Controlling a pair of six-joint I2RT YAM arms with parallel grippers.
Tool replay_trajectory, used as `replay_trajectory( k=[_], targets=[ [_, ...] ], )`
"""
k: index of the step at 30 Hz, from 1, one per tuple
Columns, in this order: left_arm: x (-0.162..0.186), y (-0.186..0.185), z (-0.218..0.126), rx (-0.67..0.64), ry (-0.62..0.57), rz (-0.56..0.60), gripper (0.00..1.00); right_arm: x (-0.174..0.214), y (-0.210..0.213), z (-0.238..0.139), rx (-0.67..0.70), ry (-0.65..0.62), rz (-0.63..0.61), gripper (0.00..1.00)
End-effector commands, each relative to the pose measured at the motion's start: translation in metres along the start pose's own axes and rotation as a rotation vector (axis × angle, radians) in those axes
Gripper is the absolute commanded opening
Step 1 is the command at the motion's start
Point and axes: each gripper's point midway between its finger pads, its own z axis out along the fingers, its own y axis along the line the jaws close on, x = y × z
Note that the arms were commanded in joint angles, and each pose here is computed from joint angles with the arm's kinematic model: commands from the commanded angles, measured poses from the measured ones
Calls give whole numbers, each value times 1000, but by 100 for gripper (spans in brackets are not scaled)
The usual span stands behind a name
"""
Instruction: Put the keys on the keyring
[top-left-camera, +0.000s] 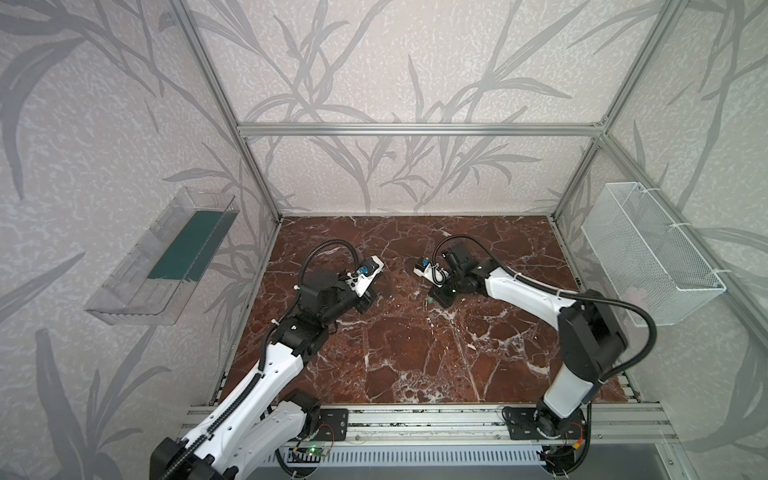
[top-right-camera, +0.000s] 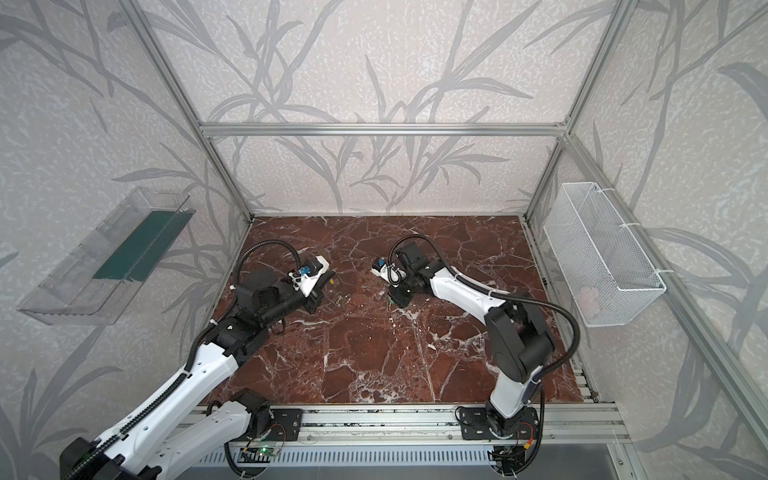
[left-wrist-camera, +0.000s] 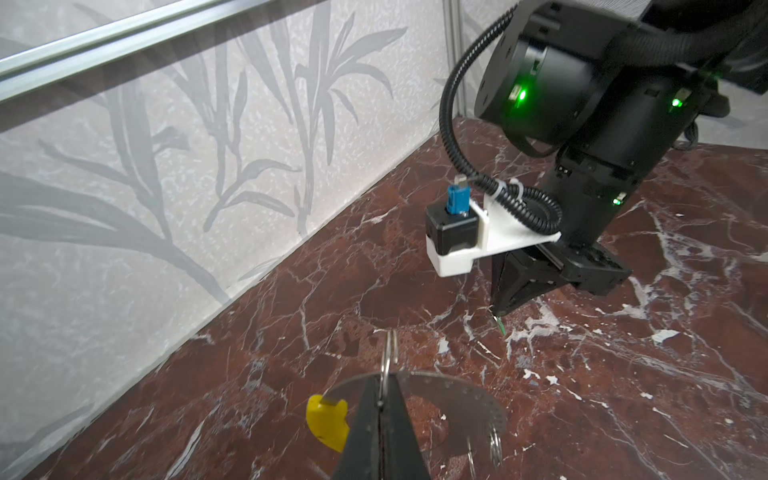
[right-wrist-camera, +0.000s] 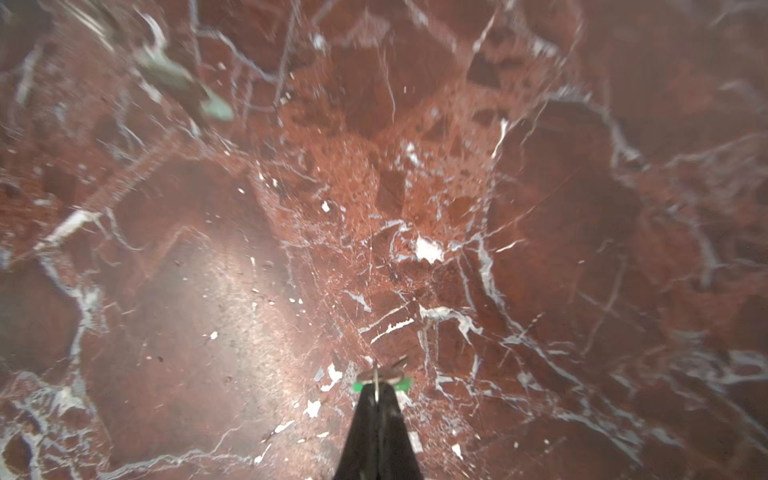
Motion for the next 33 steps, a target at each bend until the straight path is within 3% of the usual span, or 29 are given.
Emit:
replay_trajectory(
  k=[1,8,17,33],
  targets=[
    [-22,-14,3,80,-93,72,0,-23,17,-29,-28,-152,-105,0],
    [-30,-27,22,40,-53,276,0,-45,43,-83,-26,-433,-170,0],
    [-46,-43,39,-31,-55,430,0,-60,67,-122,-69,-616,-202,0],
    [-44,-64,51,26,-7,494,0,-70,73,-135,-96,-664,-206,0]
  ],
)
